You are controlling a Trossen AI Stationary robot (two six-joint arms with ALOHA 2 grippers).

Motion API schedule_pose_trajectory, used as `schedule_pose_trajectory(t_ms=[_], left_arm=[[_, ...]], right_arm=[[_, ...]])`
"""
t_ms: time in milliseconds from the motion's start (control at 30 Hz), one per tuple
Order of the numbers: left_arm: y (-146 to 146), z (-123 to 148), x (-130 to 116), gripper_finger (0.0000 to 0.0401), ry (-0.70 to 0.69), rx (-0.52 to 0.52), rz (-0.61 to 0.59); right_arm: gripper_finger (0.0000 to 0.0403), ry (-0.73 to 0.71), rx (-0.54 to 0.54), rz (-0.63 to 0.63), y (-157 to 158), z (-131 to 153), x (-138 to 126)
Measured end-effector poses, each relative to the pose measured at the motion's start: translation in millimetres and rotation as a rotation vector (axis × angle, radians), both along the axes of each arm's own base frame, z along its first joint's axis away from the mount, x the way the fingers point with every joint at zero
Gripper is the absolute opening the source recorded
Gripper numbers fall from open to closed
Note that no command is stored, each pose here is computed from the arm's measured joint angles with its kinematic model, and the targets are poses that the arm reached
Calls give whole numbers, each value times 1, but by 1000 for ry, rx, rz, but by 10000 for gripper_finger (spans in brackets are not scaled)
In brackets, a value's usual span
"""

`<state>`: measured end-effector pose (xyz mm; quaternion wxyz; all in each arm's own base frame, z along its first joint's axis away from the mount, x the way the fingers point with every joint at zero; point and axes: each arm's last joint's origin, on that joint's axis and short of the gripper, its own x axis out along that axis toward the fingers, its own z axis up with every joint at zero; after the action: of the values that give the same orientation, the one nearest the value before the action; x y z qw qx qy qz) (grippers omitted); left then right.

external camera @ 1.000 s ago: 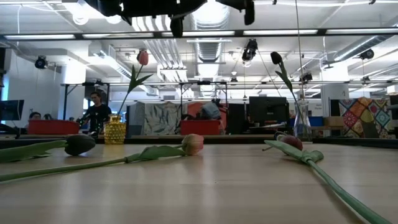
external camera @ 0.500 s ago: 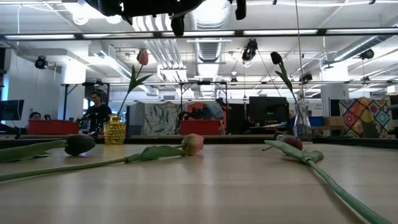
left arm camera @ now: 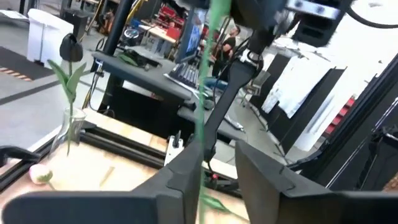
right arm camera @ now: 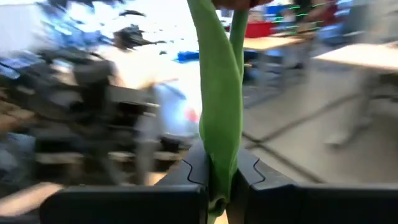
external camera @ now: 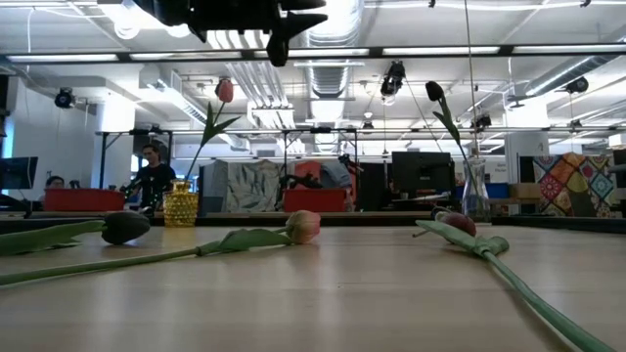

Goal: Sort flowers into vase by color
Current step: Insert the top dark red tulip into the transparent vase

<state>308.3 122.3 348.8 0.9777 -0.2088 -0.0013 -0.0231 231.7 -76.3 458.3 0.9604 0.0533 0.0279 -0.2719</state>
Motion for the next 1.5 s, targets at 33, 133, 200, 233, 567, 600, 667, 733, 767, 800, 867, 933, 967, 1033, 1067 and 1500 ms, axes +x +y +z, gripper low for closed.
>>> schedule_pose_trajectory(t_ms=[33, 133, 200, 233, 567, 600, 667, 733, 767, 800, 867, 933, 967, 1033, 1067, 1500], left_arm=[[0, 0, 0, 91, 3, 5, 0], [0, -1, 0, 107, 7, 26, 1], [0, -1, 0, 112, 7, 30, 3], [0, -1, 0, 113, 6, 30, 5], [-2, 7, -6, 107, -19, 84, 8], [-3, 8, -6, 107, -22, 86, 9], [-3, 10, -8, 106, -27, 91, 22], [-4, 13, -12, 106, -25, 99, 34], [-5, 15, -13, 106, -26, 109, 37], [-5, 16, -15, 106, -25, 116, 46], [-6, 18, -19, 106, -12, 125, 66], [-7, 19, -21, 106, 1, 133, 82], [-8, 20, -23, 106, 6, 134, 89], [-9, 21, -25, 106, 6, 141, 92], [-9, 22, -26, 106, 8, 141, 96], [-17, 45, -50, 106, -39, 170, 161]], right_arm=[[14, 30, -18, -50, 1, 3, -10], [13, 135, -66, -204, 4, 5, -36], [13, 198, -85, -299, 4, 2, -50], [13, 231, -93, -343, 3, -1, -57], [13, 358, -209, -623, -36, -29, -78], [13, 373, -215, -645, -42, -33, -78], [13, 417, -227, -681, -53, -40, -77], [13, 441, -225, -713, -63, -46, -77], [13, 456, -224, -724, -68, -50, -77], [13, 467, -220, -737, -72, -53, -77], [13, 497, -222, -760, -81, -61, -76], [13, 511, -219, -777, -89, -67, -76], [13, 515, -215, -778, -92, -70, -76], [13, 513, -213, -789, -97, -76, -76], [13, 517, -216, -794, -99, -79, -76], [13, 510, -211, -819, -108, -104, -75]])
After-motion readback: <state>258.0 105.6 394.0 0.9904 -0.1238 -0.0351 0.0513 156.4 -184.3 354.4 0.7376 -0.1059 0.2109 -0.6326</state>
